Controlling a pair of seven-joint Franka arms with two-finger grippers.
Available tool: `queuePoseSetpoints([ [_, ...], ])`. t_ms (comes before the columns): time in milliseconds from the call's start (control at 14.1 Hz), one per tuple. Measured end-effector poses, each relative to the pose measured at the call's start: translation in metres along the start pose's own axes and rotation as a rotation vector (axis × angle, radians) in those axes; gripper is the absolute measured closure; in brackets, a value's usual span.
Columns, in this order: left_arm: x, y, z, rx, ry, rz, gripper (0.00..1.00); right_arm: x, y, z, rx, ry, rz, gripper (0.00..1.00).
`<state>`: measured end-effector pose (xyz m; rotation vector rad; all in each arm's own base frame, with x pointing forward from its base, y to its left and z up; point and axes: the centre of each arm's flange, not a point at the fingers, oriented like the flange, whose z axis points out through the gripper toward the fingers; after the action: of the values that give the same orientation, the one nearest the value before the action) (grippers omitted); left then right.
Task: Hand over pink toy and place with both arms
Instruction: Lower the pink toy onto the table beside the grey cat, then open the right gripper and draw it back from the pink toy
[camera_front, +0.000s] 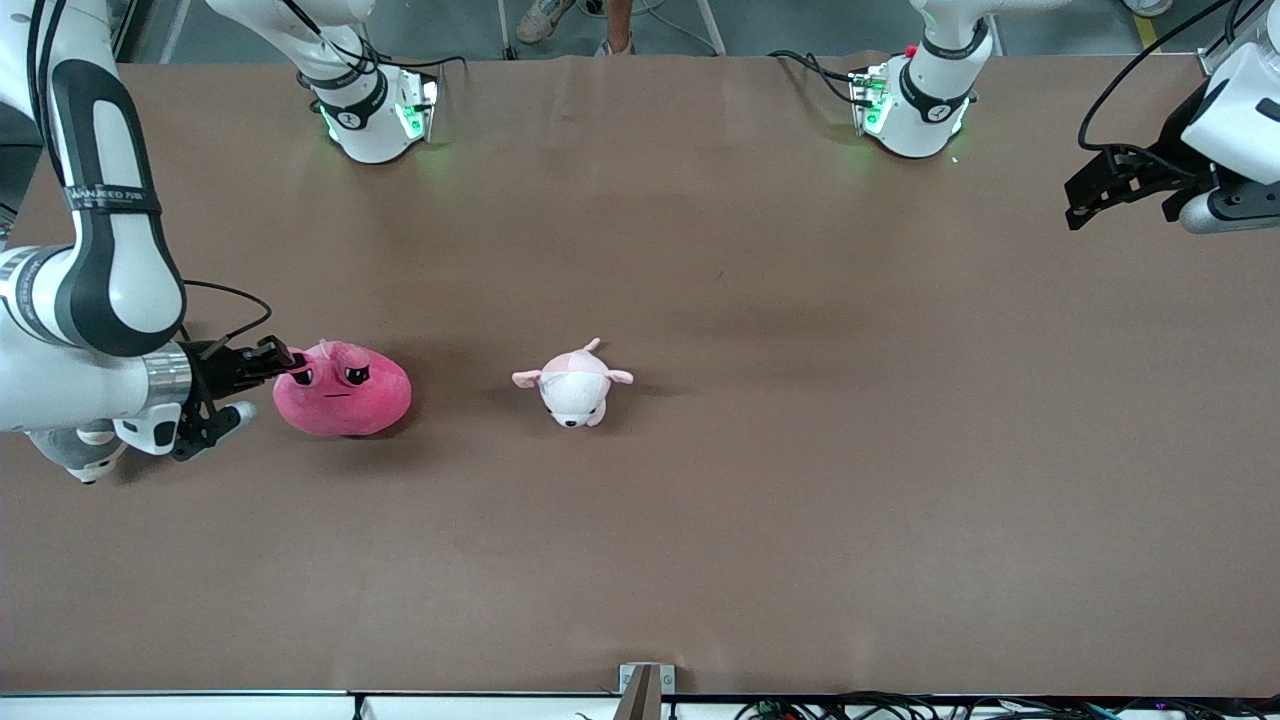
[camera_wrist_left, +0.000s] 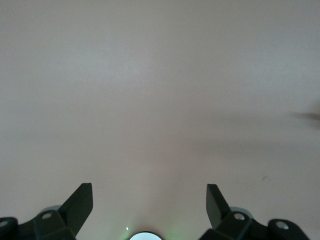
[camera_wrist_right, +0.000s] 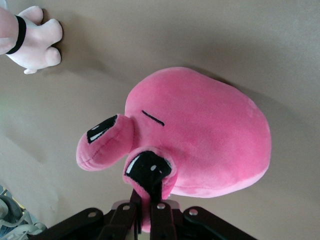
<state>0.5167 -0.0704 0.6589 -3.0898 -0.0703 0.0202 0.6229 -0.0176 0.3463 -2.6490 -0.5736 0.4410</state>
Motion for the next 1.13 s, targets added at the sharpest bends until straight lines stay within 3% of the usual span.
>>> queuePoseSetpoints([
  [708, 0.002, -0.018, 0.002, -0.015, -0.012, 0.027, 0.0, 0.006, 0.014, 0.01, -0.011, 0.019, -0.001, 0.91],
  [921, -0.001, -0.01, 0.001, -0.018, -0.015, 0.089, 0.0, 0.009, 0.019, 0.014, -0.014, 0.024, 0.004, 0.89],
  [1133, -0.003, -0.008, -0.002, -0.018, -0.014, 0.126, 0.0, 0.01, 0.03, 0.02, -0.018, 0.033, 0.016, 0.62],
])
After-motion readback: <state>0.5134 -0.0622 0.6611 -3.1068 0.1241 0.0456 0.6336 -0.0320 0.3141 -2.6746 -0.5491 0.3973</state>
